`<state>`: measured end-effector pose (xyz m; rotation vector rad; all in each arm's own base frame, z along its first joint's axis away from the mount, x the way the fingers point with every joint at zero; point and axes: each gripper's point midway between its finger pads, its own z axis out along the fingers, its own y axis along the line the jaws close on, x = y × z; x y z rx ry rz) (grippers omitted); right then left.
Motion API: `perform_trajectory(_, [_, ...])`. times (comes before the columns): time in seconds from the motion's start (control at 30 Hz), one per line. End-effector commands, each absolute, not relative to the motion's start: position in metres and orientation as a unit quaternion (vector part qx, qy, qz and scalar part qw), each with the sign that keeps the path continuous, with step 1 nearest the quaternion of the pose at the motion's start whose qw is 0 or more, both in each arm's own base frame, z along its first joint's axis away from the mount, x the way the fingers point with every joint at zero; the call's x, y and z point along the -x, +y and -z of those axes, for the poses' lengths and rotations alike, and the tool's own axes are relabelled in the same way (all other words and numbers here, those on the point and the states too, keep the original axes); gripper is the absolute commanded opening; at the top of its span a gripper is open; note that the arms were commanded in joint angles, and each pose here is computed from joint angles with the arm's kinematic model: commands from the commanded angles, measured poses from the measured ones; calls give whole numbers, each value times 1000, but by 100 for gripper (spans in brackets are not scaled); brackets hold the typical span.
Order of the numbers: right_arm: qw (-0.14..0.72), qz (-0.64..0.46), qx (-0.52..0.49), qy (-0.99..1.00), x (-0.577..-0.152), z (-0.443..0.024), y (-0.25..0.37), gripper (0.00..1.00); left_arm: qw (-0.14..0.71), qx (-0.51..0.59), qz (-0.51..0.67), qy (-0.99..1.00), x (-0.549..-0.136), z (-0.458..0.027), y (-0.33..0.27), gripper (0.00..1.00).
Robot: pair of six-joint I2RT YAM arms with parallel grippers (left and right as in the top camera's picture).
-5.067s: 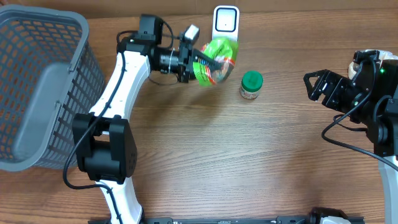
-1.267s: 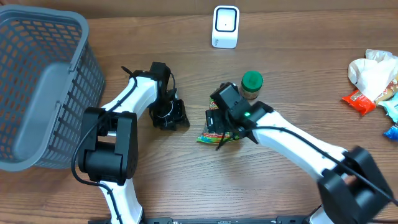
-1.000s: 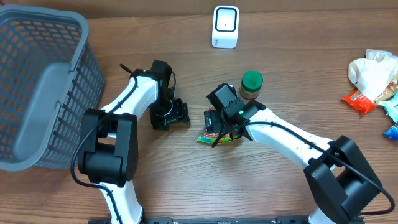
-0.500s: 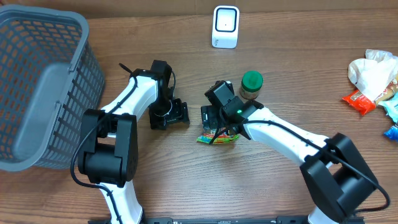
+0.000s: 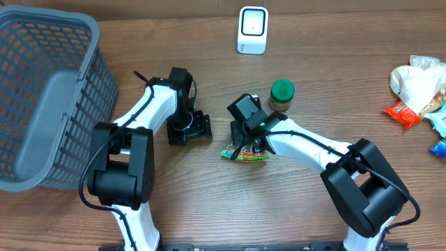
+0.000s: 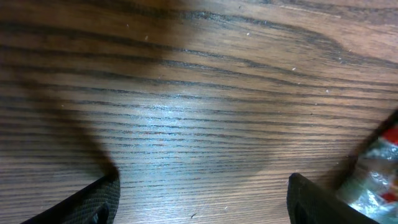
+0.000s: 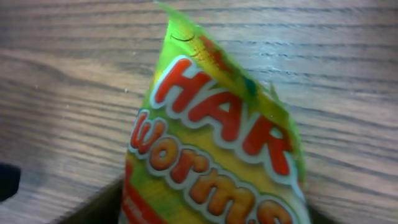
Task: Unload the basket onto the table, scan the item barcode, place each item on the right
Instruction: 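Move the right gripper to the gummy bag and grasp it, then lift the gummy bag with the right gripper toward the scanner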
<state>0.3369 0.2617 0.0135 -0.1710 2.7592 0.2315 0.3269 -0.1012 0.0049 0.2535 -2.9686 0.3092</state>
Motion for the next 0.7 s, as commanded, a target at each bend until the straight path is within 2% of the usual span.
perform_trajectory(0.0, [183, -89, 52, 978, -341, -15, 266, 39, 75, -88, -67, -991, -325, 7, -87, 80])
perform_trajectory(0.07, [183, -89, 52, 978, -341, -15, 266, 34, 75, -88, -67, -991, -325, 7, -87, 80])
perform_trajectory(0.23, [182, -91, 53, 978, -341, -15, 266, 33, 75, -88, -66, -991, -325, 7, -87, 80])
perform_trajectory(0.47, [170, -153, 62, 971, -338, -20, 289, 9, 76, -88, -62, -991, -324, 7, -85, 80])
perform_trajectory(0.67, [142, -221, 25, 965, -345, -27, 294, 4, 85, -89, -52, -991, -319, 7, -82, 80])
